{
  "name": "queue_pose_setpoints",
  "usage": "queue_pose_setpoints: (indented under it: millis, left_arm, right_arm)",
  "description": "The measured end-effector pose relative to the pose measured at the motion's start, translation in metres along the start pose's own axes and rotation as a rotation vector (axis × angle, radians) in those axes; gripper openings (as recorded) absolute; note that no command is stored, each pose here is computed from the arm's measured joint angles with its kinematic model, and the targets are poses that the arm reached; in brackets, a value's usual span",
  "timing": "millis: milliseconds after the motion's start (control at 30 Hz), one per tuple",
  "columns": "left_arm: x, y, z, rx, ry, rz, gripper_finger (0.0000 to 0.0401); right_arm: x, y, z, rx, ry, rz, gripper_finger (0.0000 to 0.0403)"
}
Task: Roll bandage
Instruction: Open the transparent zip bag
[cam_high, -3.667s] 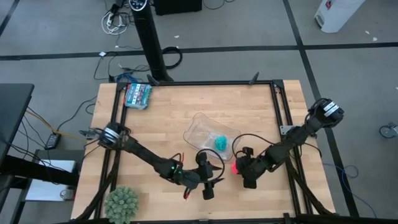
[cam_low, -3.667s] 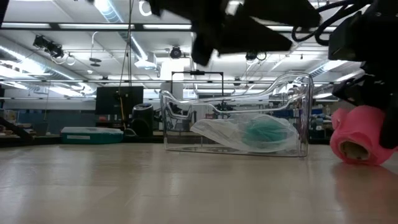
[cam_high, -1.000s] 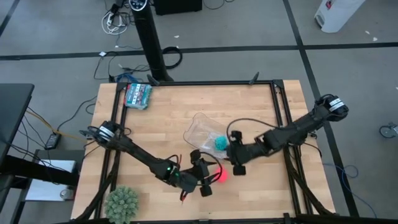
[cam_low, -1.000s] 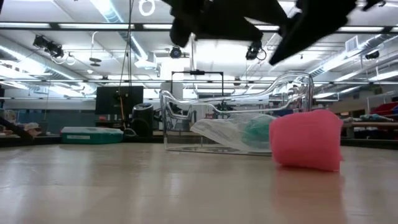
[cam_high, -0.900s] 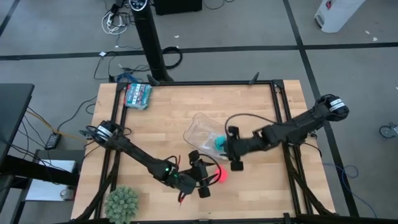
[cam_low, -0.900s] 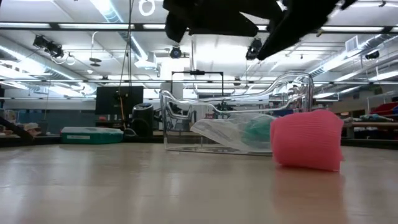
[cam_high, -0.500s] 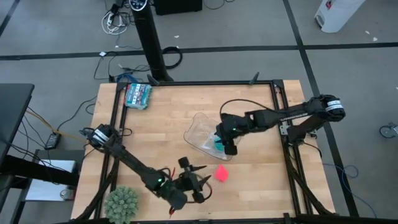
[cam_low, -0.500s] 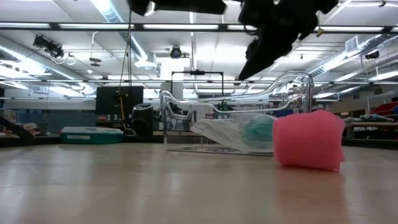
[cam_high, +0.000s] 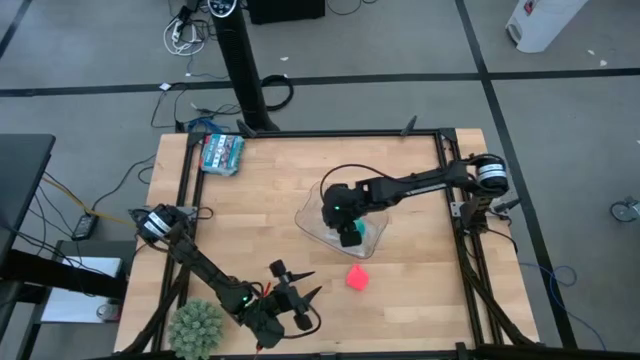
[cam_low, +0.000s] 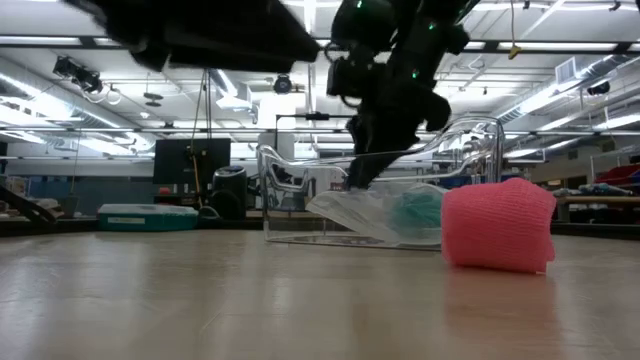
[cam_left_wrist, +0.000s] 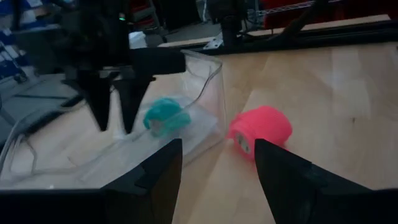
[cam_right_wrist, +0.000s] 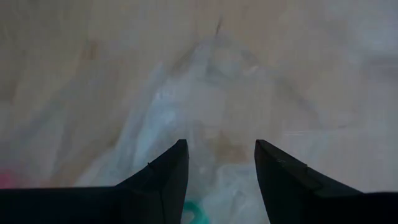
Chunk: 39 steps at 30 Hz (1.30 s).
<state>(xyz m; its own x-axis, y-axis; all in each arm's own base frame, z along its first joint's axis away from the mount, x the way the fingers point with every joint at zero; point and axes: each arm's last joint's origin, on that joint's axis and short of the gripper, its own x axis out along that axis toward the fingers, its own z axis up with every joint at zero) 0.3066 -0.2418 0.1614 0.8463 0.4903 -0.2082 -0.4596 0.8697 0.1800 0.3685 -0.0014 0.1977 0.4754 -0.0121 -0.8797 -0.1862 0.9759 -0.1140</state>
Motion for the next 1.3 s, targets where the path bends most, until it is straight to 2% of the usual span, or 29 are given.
queue_pose_setpoints:
  millis: [333, 600, 800, 1033, 1167, 1300]
  left_arm:
    - [-0.018, -0.002, -0.011, -0.065, -0.011, -0.009, 0.0207]
    - [-0.020, -0.003, -0.012, -0.084, -0.012, -0.012, 0.0207]
    - [-0.020, -0.003, -0.012, -0.084, -0.012, -0.012, 0.0207]
    - [-0.020, -0.003, -0.012, -0.082, -0.013, -0.009, 0.0207]
    - [-0.020, -0.003, -0.011, -0.089, -0.016, -0.007, 0.0207]
    - [-0.020, -0.004, -0.009, -0.115, -0.030, 0.002, 0.0207]
  right_arm:
    - [0.021, -0.012, -0.009, -0.164, 0.084, 0.045, 0.0196]
    - [0.039, -0.018, -0.015, -0.260, 0.121, 0.048, 0.0173]
    - [0.044, -0.024, -0.019, -0.252, 0.137, 0.053, 0.0135]
    - [0.044, -0.027, -0.020, -0.243, 0.144, 0.048, 0.0011]
    - [0.041, -0.027, -0.020, -0.238, 0.156, 0.026, 0.0002]
    - [0.020, -0.022, -0.015, -0.236, 0.148, -0.026, 0.0001]
